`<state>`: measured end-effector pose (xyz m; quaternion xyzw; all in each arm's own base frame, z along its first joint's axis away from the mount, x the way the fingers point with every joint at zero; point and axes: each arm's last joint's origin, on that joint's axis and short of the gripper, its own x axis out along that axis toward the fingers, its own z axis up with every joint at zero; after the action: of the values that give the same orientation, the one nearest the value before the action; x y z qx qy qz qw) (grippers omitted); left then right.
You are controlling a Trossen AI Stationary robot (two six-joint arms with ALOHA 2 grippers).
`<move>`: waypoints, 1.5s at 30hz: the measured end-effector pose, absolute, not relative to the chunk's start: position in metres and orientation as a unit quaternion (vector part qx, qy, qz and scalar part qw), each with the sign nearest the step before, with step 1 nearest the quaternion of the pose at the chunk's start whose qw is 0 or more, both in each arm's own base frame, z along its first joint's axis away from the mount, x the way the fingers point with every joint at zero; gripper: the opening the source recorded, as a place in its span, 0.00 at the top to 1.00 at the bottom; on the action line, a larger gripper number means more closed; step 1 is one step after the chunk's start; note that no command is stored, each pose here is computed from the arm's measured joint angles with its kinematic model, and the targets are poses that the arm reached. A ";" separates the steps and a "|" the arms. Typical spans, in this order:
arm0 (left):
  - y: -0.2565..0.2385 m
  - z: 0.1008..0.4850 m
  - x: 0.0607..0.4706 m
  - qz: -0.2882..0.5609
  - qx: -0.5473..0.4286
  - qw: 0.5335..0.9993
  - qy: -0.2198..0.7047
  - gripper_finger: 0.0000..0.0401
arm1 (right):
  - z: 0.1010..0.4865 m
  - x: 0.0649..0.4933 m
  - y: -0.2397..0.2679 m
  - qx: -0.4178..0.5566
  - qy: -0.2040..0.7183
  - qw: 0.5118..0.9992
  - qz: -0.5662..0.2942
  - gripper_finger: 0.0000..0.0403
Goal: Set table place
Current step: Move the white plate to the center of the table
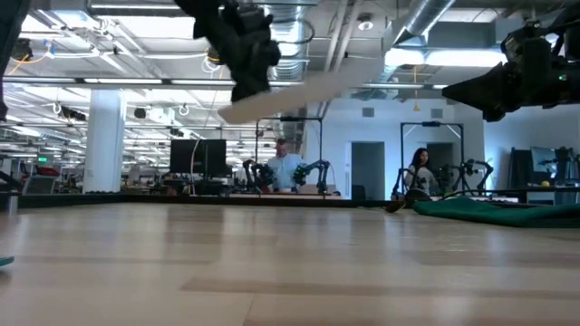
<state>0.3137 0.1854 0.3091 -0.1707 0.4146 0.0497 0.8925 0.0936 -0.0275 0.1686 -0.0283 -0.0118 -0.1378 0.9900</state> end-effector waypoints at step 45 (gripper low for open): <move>0.112 0.150 0.405 -0.023 -0.244 0.761 0.600 1.00 | 0.167 0.094 -0.027 0.013 -0.006 0.990 -0.137 0.91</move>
<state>0.4047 0.1119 0.1499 -0.2443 0.6004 -0.0231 0.7611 0.0936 -0.0275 0.1666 0.0129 -0.0063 -0.1372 0.9904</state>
